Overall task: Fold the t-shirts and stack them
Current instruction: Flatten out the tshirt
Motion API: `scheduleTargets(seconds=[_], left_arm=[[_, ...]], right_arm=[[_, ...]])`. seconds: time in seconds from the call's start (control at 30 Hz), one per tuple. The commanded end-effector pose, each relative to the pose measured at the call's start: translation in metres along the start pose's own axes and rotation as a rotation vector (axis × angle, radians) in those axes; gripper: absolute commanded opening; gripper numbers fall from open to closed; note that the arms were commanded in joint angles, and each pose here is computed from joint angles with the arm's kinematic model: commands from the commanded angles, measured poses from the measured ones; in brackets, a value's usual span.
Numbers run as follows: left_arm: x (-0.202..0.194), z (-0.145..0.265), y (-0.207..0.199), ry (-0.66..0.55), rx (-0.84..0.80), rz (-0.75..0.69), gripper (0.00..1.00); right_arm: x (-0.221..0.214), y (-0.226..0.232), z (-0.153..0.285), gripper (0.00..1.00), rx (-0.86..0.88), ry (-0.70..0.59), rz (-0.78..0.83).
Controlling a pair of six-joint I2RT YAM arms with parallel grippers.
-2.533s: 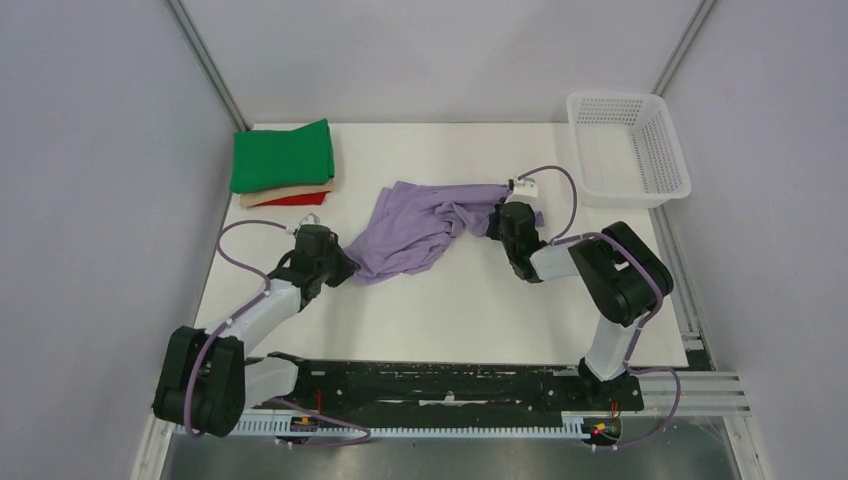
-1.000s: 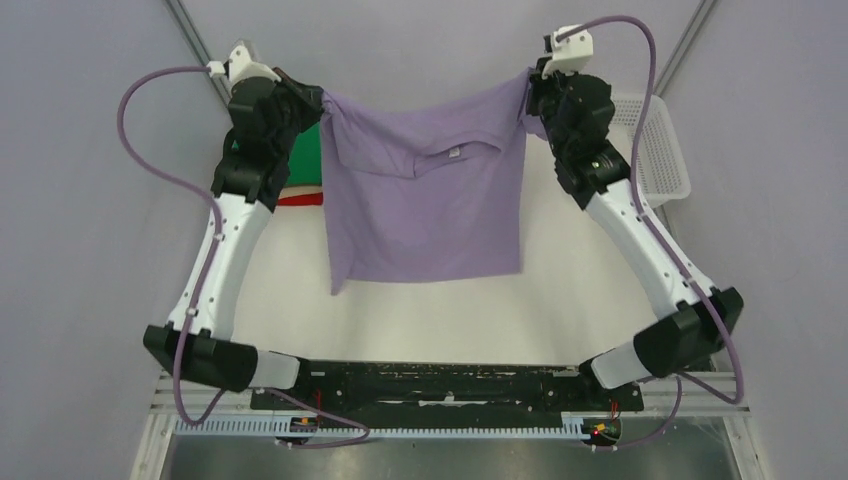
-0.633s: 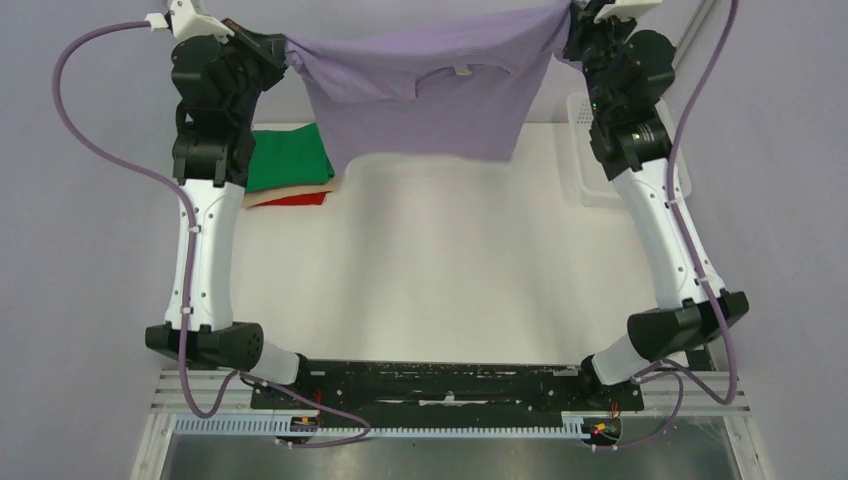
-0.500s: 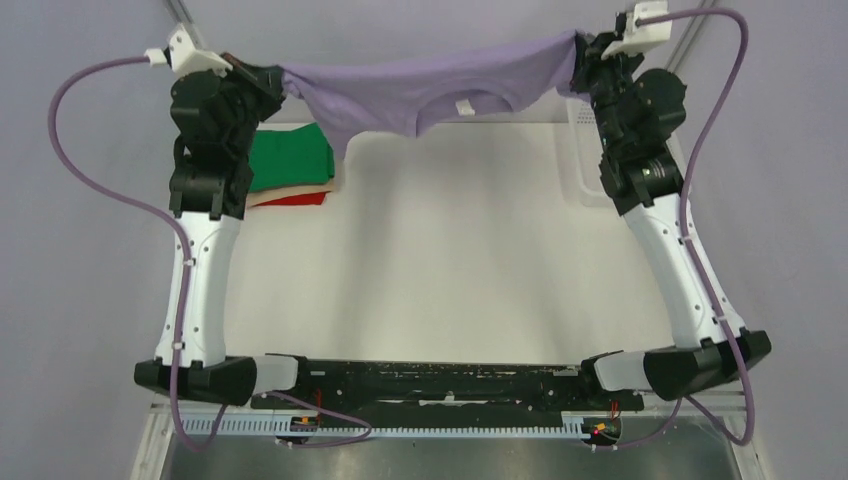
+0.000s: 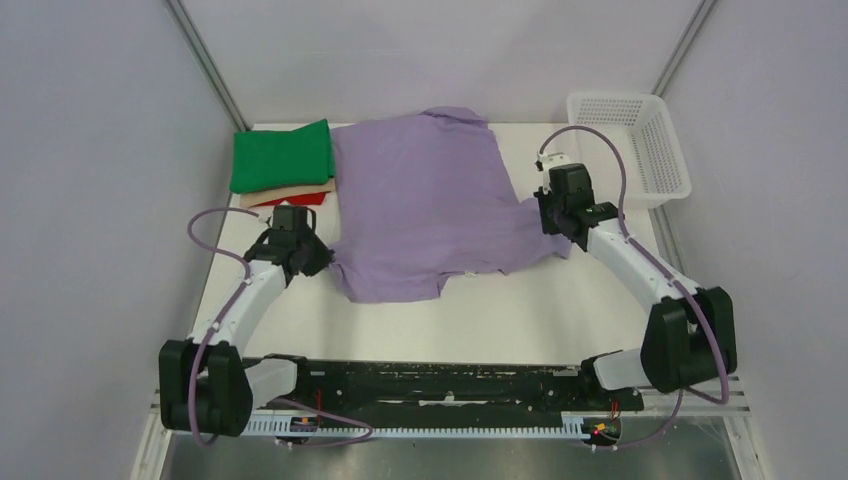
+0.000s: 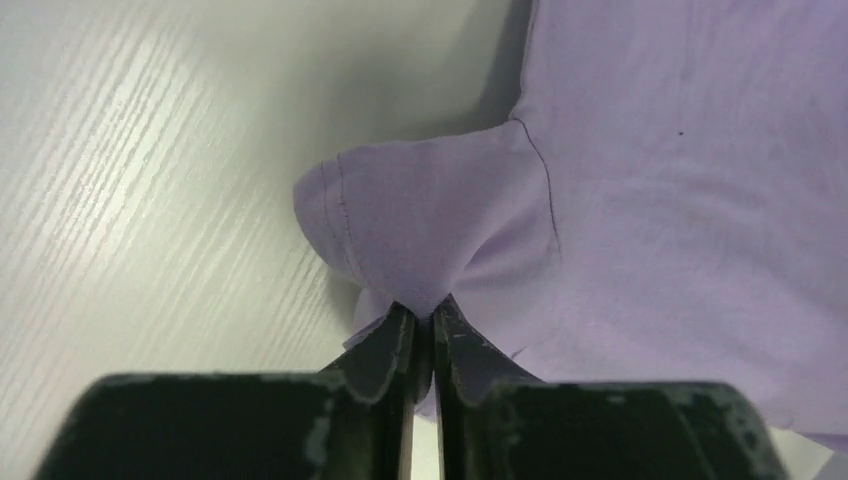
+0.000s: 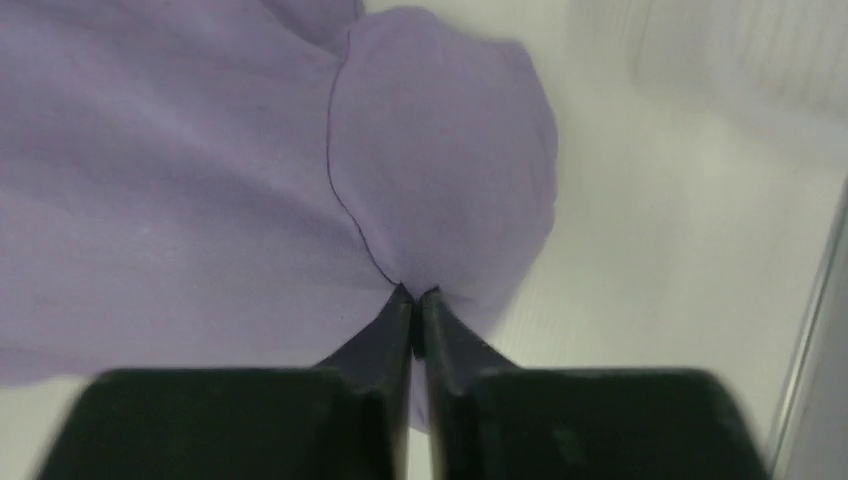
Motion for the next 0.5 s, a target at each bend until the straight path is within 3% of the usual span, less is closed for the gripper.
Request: scheduleTargets(seconds=[0.0, 0.03, 0.1, 0.13, 0.17, 0.2, 0.33, 0.47], left_arm=[[-0.014, -0.013, -0.008, 0.083, -0.018, 0.022, 0.28], [-0.014, -0.012, -0.007, 0.092, 0.001, 0.010, 0.48], [-0.006, -0.007, -0.010, 0.054, 0.017, -0.011, 0.70], [0.000, -0.002, -0.014, 0.024, 0.009, -0.013, 0.89], [0.004, 0.002, -0.019, 0.000, -0.004, -0.017, 0.99], [0.010, 0.008, -0.024, -0.028, -0.021, -0.021, 1.00], [0.022, 0.028, -0.051, -0.079, -0.106, -0.054, 1.00], [0.022, 0.038, -0.088, -0.084, -0.186, -0.144, 1.00]], right_arm=[[-0.045, -0.011, -0.023, 0.19, -0.127, 0.197, -0.023], [-0.047, -0.014, -0.028, 0.36, -0.155, 0.217, -0.028], [-0.043, -0.023, -0.029, 0.53, -0.229, 0.232, -0.039], [-0.037, -0.029, -0.027, 0.61, -0.274, 0.217, -0.053], [-0.030, -0.035, -0.024, 0.73, -0.313, 0.197, -0.065], [-0.023, -0.039, -0.021, 0.96, -0.337, 0.174, -0.078], [-0.007, -0.041, -0.004, 0.98, -0.335, 0.062, -0.132], [-0.009, -0.007, 0.003, 0.98, -0.093, -0.068, -0.182]])
Point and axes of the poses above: each gripper's point midway between its finger pads, its own z axis back along the fingers, its own y axis along the line the jaws close on, x = y × z, the point moved 3 cm from there along z, back along the fingers, and after that the axes turned 3 degrees about z, right-handed, at the moved point
